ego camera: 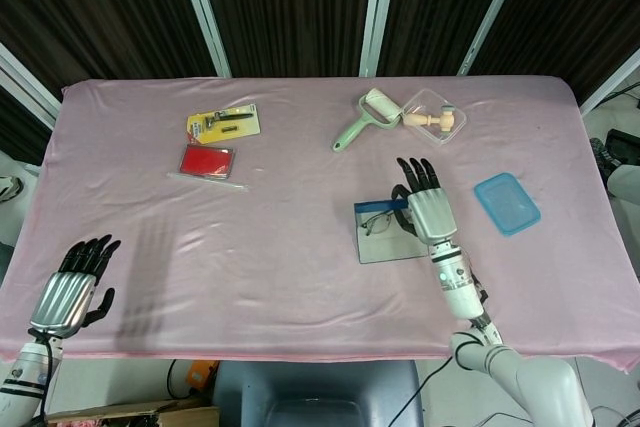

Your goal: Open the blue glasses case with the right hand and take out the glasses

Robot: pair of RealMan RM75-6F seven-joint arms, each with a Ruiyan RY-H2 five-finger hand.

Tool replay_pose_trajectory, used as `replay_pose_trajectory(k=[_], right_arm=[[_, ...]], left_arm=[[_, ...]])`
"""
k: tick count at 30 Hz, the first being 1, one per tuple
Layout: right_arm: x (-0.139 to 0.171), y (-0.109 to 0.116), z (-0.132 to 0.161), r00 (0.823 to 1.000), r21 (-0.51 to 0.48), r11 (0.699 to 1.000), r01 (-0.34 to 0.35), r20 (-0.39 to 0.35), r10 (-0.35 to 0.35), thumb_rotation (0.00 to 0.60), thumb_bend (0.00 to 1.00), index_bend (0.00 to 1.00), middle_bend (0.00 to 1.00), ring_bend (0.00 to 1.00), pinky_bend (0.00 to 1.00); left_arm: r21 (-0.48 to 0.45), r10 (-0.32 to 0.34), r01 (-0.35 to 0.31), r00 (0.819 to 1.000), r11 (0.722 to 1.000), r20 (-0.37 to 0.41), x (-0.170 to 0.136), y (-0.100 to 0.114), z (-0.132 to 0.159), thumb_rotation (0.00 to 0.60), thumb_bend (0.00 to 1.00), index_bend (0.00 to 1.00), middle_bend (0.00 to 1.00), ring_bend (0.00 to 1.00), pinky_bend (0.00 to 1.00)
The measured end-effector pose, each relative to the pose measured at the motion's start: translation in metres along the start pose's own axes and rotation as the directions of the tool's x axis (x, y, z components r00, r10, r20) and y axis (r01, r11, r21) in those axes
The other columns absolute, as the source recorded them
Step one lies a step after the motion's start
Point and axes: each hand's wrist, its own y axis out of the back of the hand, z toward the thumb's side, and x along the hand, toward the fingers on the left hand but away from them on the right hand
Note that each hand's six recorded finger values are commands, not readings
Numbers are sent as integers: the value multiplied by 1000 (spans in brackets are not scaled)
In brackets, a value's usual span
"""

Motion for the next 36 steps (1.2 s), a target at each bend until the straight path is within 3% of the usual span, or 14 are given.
replay_pose_trajectory(k=[18,26,36], right_arm=[[6,2,-65,986,-5,999,-32,163,33,600,501,585,183,82,0],[-2,13,-48,992,-42,998,39,118,-34,600,501,573,183,81,0],[-1,1,-54,990,6,1000,-23,141,22,600,502,575,183,81,0]], left_arm=[[6,-9,9,1000,1000,0,2,-3,1,600,468,0,0,0,57],[9,-16,16,1000,1000,-2,2,-5,2,600,470,0,0,0,57],[3,-11,11,1000,1000,1,1,-4,2,600,469,0,0,0,57]])
